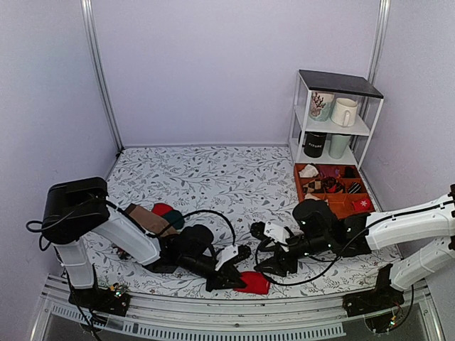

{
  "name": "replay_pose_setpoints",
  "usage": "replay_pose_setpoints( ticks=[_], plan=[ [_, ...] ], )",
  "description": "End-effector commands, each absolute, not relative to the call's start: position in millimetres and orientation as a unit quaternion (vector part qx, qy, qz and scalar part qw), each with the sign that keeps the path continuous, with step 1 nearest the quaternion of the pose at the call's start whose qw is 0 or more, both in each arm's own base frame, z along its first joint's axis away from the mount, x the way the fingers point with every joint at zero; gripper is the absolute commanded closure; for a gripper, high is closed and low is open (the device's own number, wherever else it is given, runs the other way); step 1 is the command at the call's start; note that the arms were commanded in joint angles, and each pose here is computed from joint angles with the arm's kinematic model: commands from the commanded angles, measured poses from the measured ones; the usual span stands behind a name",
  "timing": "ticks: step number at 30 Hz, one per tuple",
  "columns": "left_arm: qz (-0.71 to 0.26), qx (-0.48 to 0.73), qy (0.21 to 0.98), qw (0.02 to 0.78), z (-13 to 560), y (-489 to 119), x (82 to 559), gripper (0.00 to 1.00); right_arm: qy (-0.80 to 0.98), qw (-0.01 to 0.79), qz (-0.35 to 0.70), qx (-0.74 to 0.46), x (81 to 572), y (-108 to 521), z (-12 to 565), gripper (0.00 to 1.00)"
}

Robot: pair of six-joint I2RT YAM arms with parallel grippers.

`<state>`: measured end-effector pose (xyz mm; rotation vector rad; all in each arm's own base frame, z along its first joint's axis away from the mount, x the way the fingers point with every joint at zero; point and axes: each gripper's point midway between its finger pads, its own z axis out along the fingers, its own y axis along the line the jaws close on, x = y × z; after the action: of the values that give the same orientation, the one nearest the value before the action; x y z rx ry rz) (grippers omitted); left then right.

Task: Roll the socks
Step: Roll a pair of socks at the center of the board.

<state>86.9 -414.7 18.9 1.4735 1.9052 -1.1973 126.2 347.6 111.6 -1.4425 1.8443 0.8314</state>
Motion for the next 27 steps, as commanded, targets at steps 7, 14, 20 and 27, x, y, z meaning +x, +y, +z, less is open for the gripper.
replay_pose_setpoints(
  ticks=[7, 14, 20, 27],
  plan=[
    [-0.336, 0.509, 0.792, 0.019, -78.2, -335.4, 55.2, 1.0, 0.825, 0.21, 0.327, -0.409, 124.6, 337.5, 93.4, 0.31],
    [-0.328, 0.503, 0.8, 0.001, -86.2, -329.9, 54.3, 1.0, 0.846, 0.169, 0.332, -0.38, 114.4, 329.7, 80.3, 0.26],
    [-0.323, 0.502, 0.802, -0.001, -90.3, -329.4, 55.2, 1.0, 0.864, 0.135, 0.352, -0.333, 105.9, 326.2, 65.3, 0.25],
    [-0.319, 0.503, 0.803, -0.001, -92.3, -327.9, 55.6, 1.0, 0.868, 0.099, 0.347, -0.341, 94.7, 326.2, 45.1, 0.18]
  ],
)
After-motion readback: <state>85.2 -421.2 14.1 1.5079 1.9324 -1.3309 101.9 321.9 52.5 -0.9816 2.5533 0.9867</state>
